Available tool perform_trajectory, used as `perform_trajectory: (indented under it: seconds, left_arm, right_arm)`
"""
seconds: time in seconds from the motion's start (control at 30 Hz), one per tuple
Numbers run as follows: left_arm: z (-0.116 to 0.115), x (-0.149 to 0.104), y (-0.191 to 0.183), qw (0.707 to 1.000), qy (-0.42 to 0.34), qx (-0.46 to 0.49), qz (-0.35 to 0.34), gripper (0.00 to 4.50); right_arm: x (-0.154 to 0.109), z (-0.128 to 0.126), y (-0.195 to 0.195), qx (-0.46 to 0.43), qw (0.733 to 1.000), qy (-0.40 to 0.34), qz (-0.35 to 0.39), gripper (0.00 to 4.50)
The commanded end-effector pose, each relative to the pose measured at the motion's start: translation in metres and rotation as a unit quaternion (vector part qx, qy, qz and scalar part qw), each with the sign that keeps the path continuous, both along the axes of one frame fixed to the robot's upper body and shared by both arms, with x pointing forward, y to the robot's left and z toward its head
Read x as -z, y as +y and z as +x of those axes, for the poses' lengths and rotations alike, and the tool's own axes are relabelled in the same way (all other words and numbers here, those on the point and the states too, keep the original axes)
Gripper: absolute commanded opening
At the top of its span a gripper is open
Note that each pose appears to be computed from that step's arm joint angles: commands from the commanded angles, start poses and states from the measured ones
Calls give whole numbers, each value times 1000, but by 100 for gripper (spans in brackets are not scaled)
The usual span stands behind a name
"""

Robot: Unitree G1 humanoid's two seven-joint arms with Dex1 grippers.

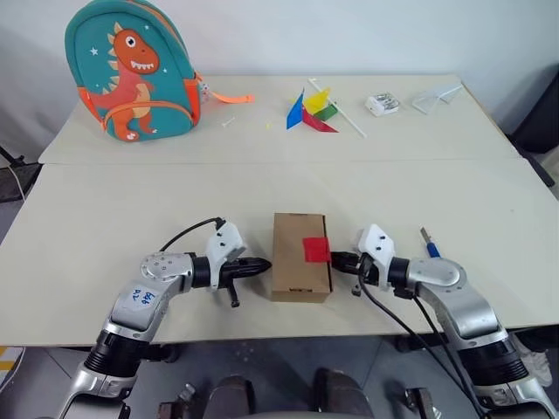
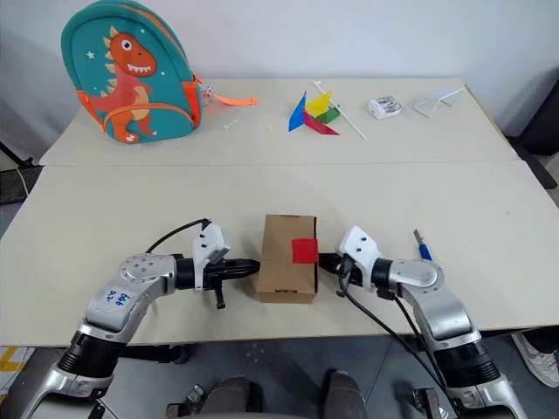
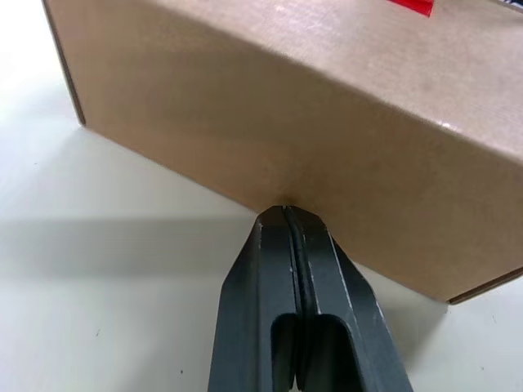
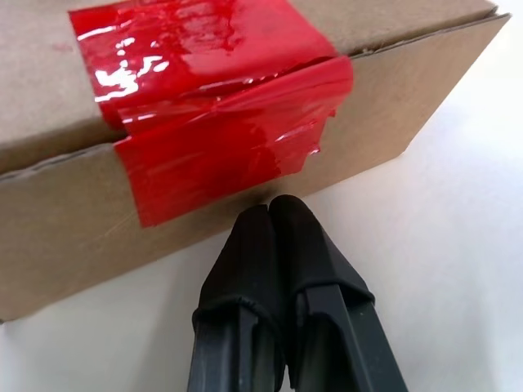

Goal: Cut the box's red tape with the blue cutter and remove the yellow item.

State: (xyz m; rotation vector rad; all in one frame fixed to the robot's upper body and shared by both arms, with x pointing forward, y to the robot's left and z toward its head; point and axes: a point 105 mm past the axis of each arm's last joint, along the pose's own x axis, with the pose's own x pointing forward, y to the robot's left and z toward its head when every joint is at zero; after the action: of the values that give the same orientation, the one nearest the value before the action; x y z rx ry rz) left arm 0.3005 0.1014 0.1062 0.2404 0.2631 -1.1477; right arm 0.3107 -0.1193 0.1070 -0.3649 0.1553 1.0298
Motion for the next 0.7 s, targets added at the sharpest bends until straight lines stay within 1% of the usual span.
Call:
perform_trajectory:
  seconds: [0.03,0.1,0.23,0.47,0.6,0.67,0.7]
  left_arm:
    - [-2,-7,1,1000,-15,1,-2,0]
    - [-3,-7,3,1000,-15,1,-3,0]
    - [-6,-7,0,1000,-14,13,-9,0]
    - [-5,-6,-1,1000,-11,10,-10,0]
    - [-2,-6,7,1000,-14,-3,-5,0]
    - [-1,-6,13,1000,-17,-10,3,0]
    - [-1,-8,24,1000,-21,-15,8,0]
  right_arm:
    - [-8,2,1,-6,1000,-18,4,10]
    - [-9,3,-1,-9,1000,-29,-1,10]
    - [-9,10,1,-4,1000,-30,6,10]
    - [-7,24,7,2,999,-32,13,10]
    - [-11,23,-2,11,999,-38,12,10]
    - [-14,19,-11,13,999,-43,3,10]
    - [-21,14,-19,16,999,-40,6,10]
